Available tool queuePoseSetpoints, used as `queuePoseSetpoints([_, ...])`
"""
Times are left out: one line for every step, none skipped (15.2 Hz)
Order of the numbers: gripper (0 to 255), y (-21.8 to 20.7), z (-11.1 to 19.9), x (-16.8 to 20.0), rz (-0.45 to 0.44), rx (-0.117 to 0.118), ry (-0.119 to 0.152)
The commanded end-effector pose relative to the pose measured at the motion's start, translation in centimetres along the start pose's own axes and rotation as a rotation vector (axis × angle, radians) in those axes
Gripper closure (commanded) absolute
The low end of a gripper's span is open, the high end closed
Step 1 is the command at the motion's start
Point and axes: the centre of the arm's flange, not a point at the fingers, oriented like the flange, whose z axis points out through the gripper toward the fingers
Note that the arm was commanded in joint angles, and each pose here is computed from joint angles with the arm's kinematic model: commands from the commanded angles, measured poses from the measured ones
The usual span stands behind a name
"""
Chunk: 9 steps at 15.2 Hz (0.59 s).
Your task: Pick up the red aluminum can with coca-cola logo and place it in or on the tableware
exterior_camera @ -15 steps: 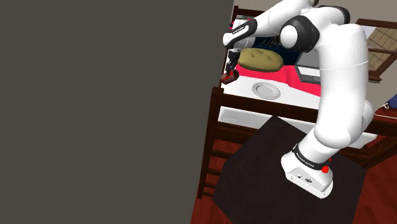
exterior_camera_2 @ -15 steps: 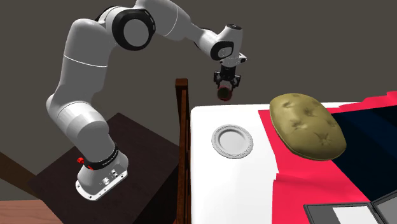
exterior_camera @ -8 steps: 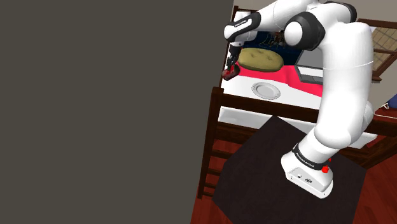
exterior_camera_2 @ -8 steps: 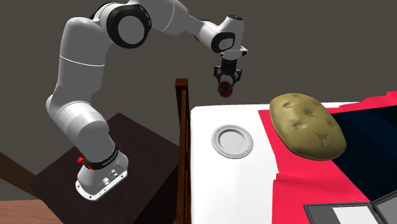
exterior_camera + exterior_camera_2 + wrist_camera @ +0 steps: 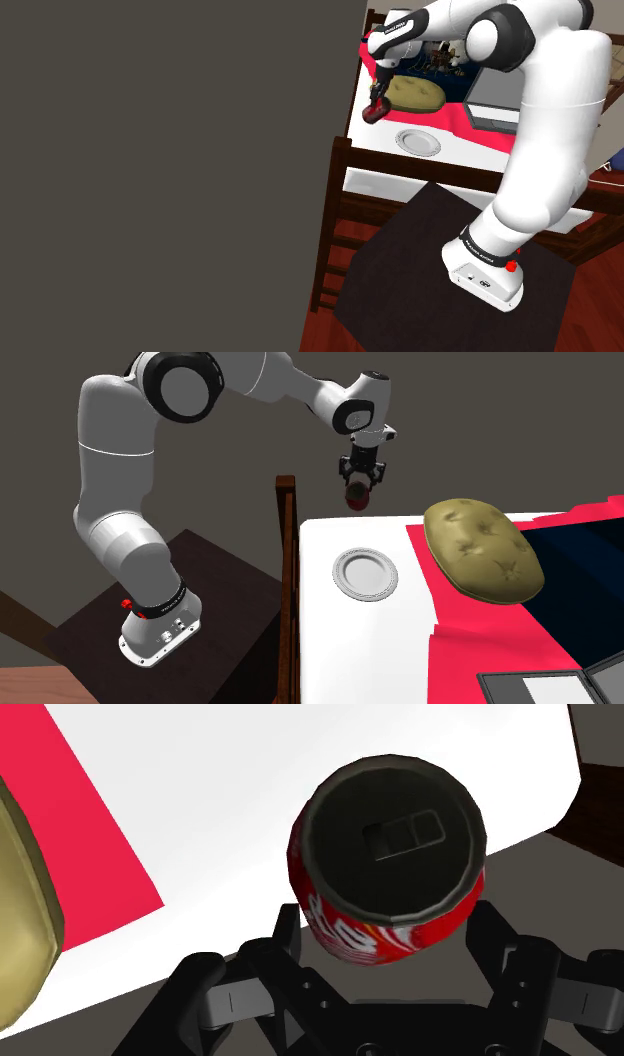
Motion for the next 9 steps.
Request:
queuePoseSetpoints([255,1.2,-0.3,-2.3,0.0,0.0,0.001])
queuePoseSetpoints([255,1.7,-0.4,-3.5,0.0,0.0,0.001])
queuePoseSetpoints([255,2.2,-0.6,-4.7,0.0,0.0,0.001])
queuePoseSetpoints([255,2.8,-0.7,-5.8,0.0,0.0,0.001])
queuePoseSetpoints([255,3.3,-0.9,-7.0,0.0,0.0,0.001])
queuePoseSetpoints([255,3.9,-1.0,-8.2,0.0,0.0,0.001])
queuePoseSetpoints([255,4.4,-1.2,-9.4,0.0,0.0,0.001])
queuePoseSetpoints([255,4.9,-1.3,-10.6,0.0,0.0,0.001])
queuePoseSetpoints([255,5.5,-1.5,-11.8,0.0,0.0,0.001])
